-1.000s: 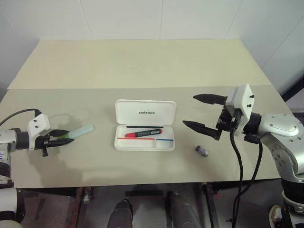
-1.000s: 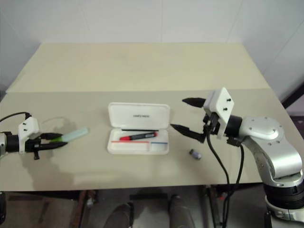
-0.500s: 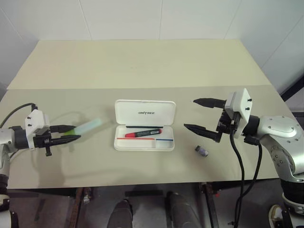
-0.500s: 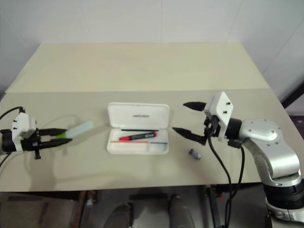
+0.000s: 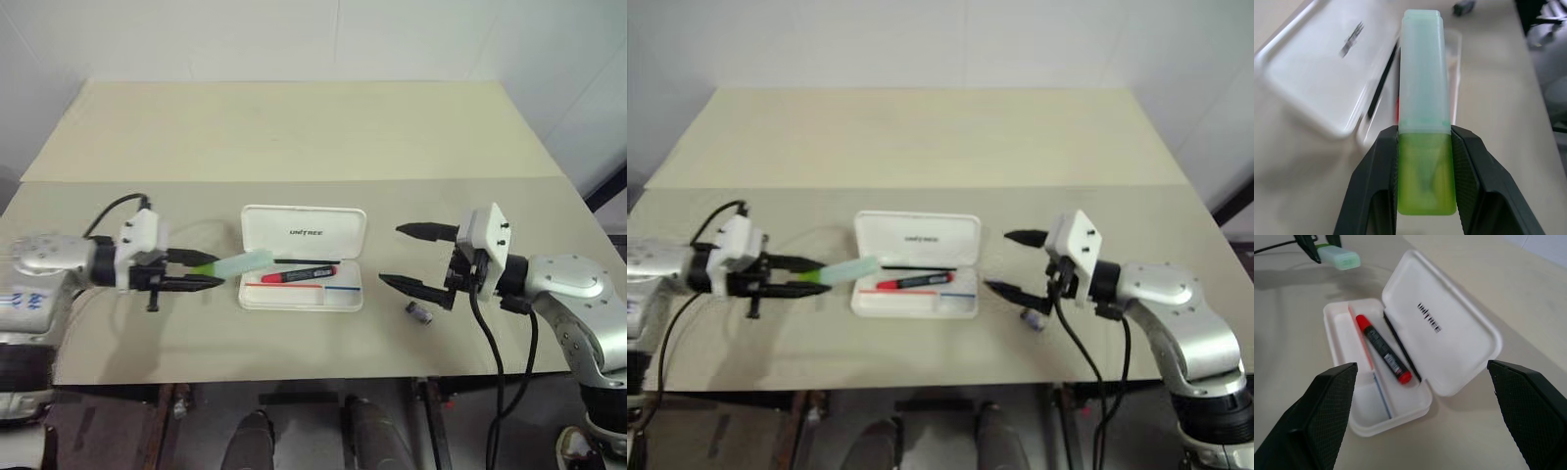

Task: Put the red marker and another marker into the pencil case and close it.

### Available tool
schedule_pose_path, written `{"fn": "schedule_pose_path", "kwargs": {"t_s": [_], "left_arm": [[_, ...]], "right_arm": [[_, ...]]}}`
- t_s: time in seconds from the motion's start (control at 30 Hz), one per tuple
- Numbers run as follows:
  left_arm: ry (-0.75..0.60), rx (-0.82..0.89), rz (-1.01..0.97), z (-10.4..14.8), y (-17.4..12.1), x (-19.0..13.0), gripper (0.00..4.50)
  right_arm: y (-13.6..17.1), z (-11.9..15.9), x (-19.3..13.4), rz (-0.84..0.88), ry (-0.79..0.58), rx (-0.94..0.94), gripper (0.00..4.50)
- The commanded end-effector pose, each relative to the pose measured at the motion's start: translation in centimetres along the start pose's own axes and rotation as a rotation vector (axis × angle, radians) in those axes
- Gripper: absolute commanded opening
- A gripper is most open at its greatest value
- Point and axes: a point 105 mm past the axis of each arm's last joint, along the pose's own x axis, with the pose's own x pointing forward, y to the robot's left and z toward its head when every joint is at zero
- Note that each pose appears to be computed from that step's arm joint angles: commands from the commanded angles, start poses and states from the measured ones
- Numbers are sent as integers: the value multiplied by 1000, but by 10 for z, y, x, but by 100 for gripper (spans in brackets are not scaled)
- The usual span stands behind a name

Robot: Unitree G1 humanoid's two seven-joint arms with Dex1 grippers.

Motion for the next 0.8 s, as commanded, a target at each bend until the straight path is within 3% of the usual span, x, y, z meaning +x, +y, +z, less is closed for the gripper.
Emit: {"fn": "schedule_pose_path", "kwargs": {"t_s": [0.03, 0.27, 0.8], "left_arm": [[-9, 45, -46, 10, 0, 13, 102], [-15, 51, -125, 12, -5, 34, 102], [88, 67, -99, -20, 3, 47, 102]], "right_arm": [[3, 13, -5, -21, -23, -54, 450], [6, 13, -8, -60, -26, -50, 450], [9, 16, -13, -121, -32, -55, 450]]}}
